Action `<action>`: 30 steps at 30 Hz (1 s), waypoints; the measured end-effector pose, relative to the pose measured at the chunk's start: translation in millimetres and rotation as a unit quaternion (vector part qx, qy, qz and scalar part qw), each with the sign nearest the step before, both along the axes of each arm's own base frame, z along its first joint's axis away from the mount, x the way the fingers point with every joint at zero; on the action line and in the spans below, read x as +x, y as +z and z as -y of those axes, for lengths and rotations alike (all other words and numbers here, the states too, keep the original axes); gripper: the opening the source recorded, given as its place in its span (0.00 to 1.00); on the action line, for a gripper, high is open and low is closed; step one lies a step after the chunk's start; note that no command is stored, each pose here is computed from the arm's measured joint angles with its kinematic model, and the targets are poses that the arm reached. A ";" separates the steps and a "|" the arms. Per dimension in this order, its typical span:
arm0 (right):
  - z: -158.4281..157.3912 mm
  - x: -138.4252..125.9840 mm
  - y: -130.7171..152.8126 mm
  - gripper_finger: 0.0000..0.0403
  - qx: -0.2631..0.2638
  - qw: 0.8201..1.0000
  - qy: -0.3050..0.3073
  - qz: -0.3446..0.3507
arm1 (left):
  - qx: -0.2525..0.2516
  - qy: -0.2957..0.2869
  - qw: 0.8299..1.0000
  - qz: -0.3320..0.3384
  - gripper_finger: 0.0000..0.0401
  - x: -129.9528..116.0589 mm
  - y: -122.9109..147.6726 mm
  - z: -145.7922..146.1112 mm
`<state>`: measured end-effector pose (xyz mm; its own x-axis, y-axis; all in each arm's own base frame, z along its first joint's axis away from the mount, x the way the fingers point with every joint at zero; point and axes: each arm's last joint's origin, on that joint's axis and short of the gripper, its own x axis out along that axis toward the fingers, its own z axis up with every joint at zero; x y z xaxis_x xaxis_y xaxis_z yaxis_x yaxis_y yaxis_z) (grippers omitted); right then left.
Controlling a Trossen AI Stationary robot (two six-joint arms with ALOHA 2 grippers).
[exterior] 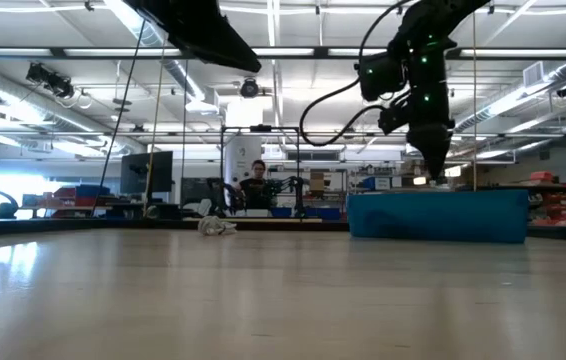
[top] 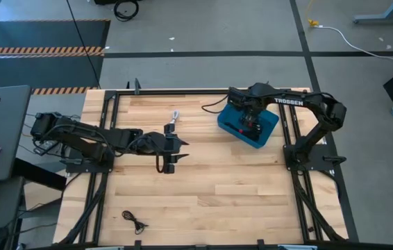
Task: Pick and place USB-C Cables
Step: Put the black USB cable into the blue bin, then put the white USB cable into the blue bin
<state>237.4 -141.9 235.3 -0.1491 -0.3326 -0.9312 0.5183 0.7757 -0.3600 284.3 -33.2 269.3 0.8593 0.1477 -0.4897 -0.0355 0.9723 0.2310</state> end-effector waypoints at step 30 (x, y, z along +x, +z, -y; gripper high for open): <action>-124.8 76.7 66.9 0.57 0.011 0.947 0.243 0.209 | -0.234 0.367 0.889 -0.139 0.47 -28.3 -55.8 -151.9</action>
